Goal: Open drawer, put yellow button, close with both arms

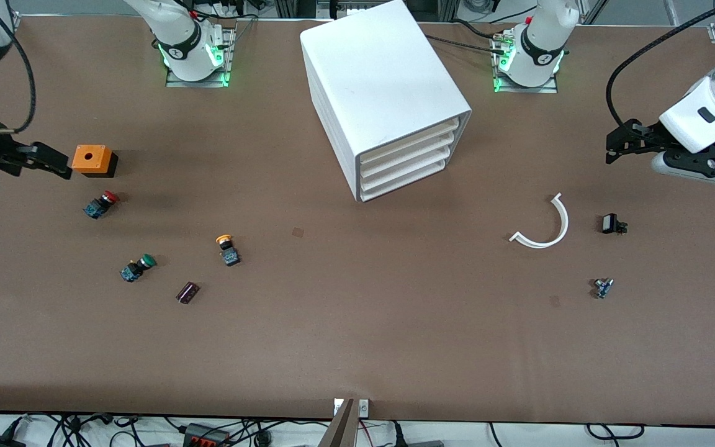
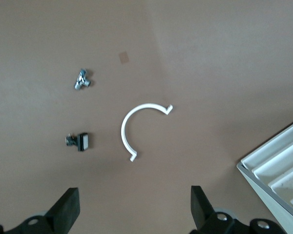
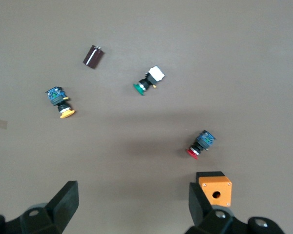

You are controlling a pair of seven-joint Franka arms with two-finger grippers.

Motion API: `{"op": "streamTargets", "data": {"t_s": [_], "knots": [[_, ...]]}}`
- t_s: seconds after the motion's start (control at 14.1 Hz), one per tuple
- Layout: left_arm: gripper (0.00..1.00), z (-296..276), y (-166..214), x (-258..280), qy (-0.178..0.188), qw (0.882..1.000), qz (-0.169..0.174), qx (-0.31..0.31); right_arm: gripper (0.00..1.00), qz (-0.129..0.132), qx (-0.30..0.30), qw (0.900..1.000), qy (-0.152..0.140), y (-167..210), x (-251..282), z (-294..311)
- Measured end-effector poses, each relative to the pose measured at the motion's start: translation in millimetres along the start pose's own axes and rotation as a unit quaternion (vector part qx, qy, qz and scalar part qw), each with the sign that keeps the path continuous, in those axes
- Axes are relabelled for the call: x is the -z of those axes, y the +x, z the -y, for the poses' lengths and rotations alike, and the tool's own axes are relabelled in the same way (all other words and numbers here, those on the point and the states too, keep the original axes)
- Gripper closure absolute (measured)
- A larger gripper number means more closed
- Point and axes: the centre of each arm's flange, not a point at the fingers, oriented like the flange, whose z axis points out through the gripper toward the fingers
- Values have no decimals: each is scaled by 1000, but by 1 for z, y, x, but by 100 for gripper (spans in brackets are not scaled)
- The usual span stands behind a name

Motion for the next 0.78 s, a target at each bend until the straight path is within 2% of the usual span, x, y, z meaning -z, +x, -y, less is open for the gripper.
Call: {"op": "streamTargets", "data": {"t_s": [0.21,0.42,0.49,0.78], "knots": [[0,-23,-6,-16,-6,998,61,-16,0,9,40,999,-2,17,-34,48],[0,-59,-9,-39,-10,991,128,-46,0,13,73,997,-4,35,-75,90],[0,-70,-7,-49,-22,988,145,-54,0,14,80,997,-4,39,-86,99],[0,-100,10,-94,-149,969,190,-55,0,26,99,995,-6,49,-128,125]]}}
